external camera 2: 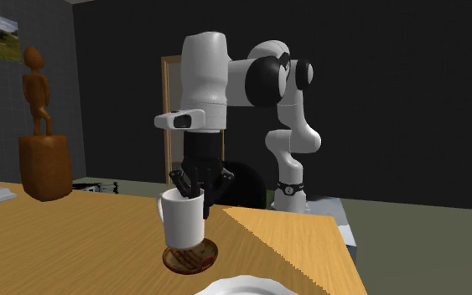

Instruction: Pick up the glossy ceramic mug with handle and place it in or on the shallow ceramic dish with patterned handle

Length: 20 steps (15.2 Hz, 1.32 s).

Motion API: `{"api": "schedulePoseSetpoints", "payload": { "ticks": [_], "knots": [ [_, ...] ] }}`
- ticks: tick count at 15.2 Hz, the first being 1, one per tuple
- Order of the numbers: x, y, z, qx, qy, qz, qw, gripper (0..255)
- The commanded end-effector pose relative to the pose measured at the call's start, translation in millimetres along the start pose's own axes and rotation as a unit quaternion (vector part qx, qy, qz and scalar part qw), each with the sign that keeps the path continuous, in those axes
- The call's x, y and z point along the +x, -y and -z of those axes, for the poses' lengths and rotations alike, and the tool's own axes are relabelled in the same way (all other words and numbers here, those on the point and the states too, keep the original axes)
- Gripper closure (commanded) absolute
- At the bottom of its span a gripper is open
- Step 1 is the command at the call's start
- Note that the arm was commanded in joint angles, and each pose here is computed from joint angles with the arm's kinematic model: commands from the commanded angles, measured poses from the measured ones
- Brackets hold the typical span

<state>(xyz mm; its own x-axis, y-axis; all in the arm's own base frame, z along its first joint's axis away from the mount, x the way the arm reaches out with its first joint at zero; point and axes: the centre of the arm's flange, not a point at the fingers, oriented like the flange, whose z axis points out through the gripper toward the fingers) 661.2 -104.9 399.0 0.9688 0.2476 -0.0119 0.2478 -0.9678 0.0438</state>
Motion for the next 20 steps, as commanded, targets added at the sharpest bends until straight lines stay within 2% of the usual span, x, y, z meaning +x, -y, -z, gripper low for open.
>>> {"api": "schedulePoseSetpoints", "payload": {
  "ticks": [1, 5, 6, 11, 15, 20],
  "knots": [
    [0, 0, 0, 0.0, 0.0, 0.0, 1.0, 255],
    [0, 0, 0, 0.0, 0.0, 0.0, 1.0, 255],
    [0, 0, 0, 0.0, 0.0, 0.0, 1.0, 0],
    [0, 0, 0, 0.0, 0.0, 0.0, 1.0, 0],
    [0, 0, 50, 0.0, 0.0, 0.0, 1.0, 0],
    [0, 0, 50, 0.0, 0.0, 0.0, 1.0, 0]
  ]
}}
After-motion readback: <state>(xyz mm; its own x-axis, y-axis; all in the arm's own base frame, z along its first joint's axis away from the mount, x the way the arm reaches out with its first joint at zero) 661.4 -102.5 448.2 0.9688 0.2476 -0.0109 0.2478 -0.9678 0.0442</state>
